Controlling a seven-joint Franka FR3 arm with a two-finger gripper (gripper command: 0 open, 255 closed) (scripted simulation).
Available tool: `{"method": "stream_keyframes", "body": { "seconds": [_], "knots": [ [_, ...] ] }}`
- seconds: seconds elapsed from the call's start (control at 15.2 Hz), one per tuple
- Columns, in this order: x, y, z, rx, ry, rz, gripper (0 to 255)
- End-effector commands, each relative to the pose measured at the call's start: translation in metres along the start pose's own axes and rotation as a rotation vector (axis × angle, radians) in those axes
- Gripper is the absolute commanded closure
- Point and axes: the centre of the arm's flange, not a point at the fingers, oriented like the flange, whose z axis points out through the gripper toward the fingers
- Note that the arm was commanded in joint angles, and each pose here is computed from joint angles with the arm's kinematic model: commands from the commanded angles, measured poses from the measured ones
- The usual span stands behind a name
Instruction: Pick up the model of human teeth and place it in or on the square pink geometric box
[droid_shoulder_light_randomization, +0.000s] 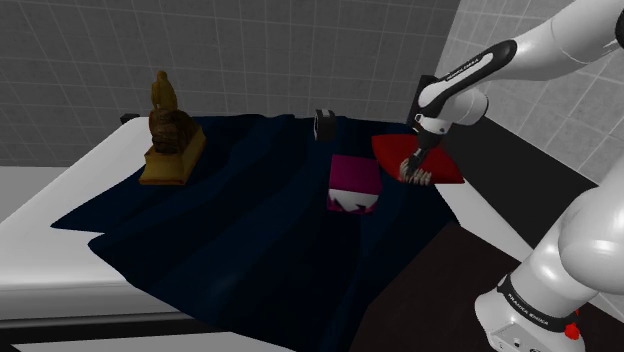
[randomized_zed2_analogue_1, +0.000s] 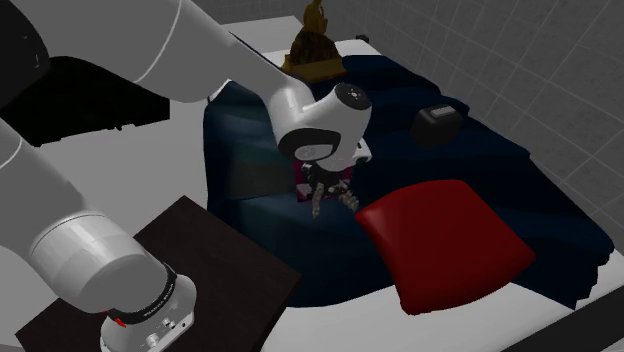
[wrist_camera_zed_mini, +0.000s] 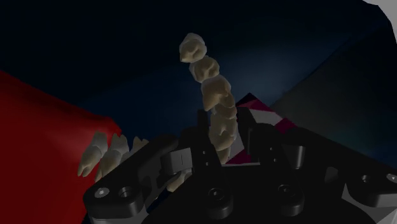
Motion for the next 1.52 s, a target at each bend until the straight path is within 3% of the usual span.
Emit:
{"method": "stream_keyframes", "body": {
  "seconds": [0.0,0.92,1.45],
  "knots": [
    [0.000,-0.002,-0.010,0.000,0.000,0.000,255],
    [0.003,-0.016,-0.082,0.000,0.000,0.000,255],
    [0.088,-0.078,-0.075,0.000,0.000,0.000,255]
  ]
}}
